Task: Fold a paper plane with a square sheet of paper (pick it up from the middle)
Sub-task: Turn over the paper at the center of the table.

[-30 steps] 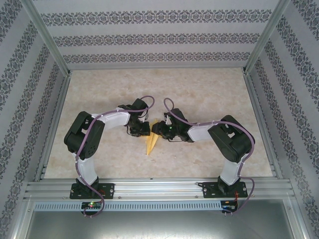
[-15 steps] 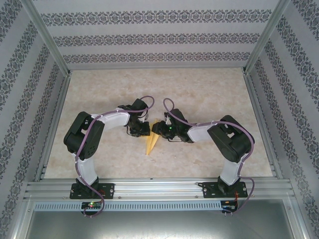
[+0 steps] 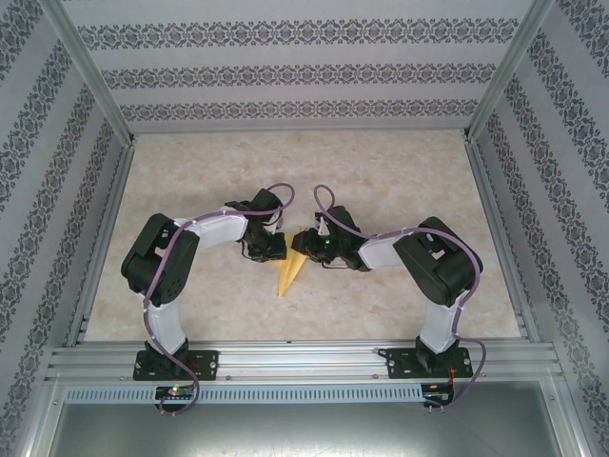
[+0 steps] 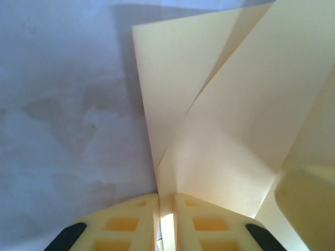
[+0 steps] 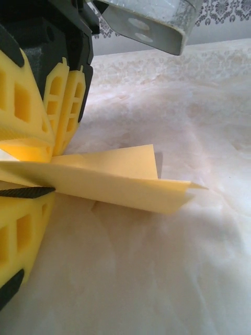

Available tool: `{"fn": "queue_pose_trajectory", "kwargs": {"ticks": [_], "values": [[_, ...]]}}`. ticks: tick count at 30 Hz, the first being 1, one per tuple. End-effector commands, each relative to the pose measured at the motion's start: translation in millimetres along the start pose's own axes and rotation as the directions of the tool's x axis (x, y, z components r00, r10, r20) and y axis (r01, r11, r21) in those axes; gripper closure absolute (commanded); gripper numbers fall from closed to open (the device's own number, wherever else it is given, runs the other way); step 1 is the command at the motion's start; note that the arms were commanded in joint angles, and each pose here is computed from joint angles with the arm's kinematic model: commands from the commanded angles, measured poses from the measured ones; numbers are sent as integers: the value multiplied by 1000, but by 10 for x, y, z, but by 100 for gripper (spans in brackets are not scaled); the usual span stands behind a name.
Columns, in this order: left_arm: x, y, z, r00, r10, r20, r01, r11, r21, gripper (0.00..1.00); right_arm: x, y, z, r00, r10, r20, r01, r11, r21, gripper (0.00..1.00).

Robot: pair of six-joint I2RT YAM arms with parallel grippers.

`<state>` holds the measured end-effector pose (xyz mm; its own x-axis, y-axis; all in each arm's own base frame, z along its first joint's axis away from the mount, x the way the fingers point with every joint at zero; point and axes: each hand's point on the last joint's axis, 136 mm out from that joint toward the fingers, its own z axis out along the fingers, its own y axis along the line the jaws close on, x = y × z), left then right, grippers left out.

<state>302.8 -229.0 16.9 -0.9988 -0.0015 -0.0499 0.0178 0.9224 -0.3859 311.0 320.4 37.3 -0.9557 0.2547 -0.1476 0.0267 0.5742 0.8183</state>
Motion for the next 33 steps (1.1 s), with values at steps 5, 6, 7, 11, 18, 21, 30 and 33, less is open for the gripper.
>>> {"fn": "queue_pose_trajectory", "kwargs": {"ticks": [5, 6, 7, 11, 18, 21, 30, 33], "values": [[165, 135, 59, 999, -22, -36, 20, 998, -59, 82, 114, -66, 71, 1000, -21, -7, 21, 999, 46, 74], [158, 132, 50, 999, -22, -33, 20, 998, -58, 82, 104, -93, 74, 1000, -15, 2, 15, 998, 60, 71], [161, 128, 42, 999, -21, -32, 19, 998, -57, 82, 85, -111, 76, 1000, -11, 10, 10, 998, 69, 69], [155, 112, 12, 1000, -17, -23, 16, 999, -51, 82, 74, -30, 120, 1000, -23, -13, 24, 999, 44, 72], [146, 108, -9, 1000, -20, -15, 19, 999, -50, 82, 129, 46, 63, 1000, 7, -9, -7, 1000, 4, 65], [143, 110, -6, 1000, -21, -14, 20, 998, -52, 82, 196, 38, 38, 1000, 20, -1, -20, 1000, 6, 66], [157, 98, -26, 1000, -16, -13, 16, 999, -45, 82, 156, -73, 90, 1000, 16, 8, -16, 997, 70, 78], [161, 85, -40, 1000, -14, -10, 14, 999, -38, 82, 157, -70, 107, 1000, 13, -2, -13, 998, 66, 82]]}}
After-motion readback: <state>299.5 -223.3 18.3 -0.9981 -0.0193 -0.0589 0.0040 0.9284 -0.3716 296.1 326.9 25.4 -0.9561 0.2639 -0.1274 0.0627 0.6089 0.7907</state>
